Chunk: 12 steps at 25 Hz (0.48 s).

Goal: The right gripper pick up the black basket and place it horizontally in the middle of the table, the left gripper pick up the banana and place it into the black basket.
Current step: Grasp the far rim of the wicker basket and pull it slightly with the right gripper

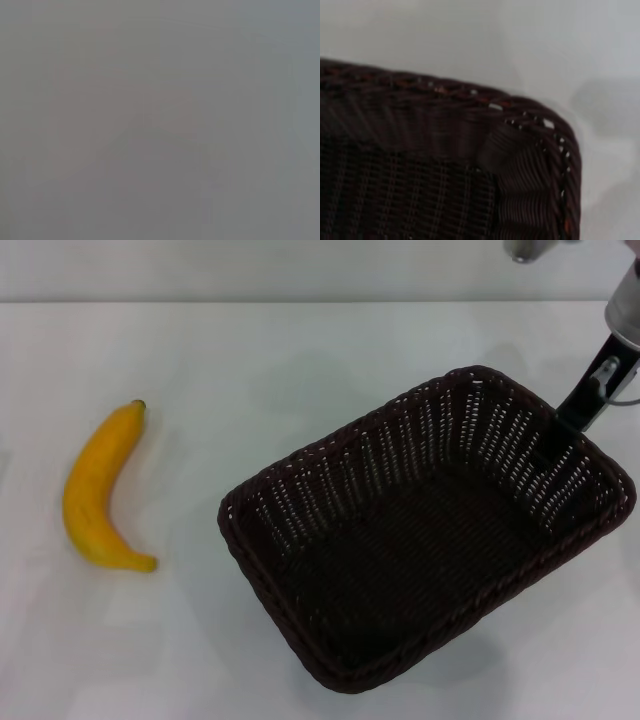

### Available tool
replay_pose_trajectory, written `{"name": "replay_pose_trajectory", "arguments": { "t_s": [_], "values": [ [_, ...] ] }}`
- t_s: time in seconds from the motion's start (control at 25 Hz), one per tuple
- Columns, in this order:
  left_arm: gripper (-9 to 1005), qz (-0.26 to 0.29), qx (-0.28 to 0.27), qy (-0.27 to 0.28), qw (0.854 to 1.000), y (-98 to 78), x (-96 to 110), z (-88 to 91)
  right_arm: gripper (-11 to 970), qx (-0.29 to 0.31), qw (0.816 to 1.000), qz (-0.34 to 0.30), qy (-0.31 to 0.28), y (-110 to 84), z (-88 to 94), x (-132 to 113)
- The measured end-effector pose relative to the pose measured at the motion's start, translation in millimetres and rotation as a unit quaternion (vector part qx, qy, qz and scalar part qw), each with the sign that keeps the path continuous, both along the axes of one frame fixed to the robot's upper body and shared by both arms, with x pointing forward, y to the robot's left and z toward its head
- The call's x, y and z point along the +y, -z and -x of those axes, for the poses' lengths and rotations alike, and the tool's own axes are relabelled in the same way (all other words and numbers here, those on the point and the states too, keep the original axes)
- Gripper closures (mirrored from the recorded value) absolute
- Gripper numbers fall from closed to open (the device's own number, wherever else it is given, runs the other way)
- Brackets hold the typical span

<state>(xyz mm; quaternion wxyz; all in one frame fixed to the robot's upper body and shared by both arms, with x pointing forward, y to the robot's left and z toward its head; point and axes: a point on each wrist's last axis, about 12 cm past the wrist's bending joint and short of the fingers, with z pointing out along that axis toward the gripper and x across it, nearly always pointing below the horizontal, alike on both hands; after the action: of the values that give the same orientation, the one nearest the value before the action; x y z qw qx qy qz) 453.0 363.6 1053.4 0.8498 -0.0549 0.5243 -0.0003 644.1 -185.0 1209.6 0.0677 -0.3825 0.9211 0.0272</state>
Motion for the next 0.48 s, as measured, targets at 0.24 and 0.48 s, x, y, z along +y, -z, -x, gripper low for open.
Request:
{"name": "replay_pose_trajectory", "arguments": {
  "t_s": [0.24,0.48],
  "values": [
    [118,-0.003,-0.005,0.001,1.000,-1.4,0,-0.7,287,0.002,1.000,0.022,-0.022,3.4,1.7,4],
    [118,-0.008,-0.016,-0.015,1.000,-5.4,4,-1.7,298,0.029,0.999,0.018,0.011,12.2,6.8,13]
  ]
}}
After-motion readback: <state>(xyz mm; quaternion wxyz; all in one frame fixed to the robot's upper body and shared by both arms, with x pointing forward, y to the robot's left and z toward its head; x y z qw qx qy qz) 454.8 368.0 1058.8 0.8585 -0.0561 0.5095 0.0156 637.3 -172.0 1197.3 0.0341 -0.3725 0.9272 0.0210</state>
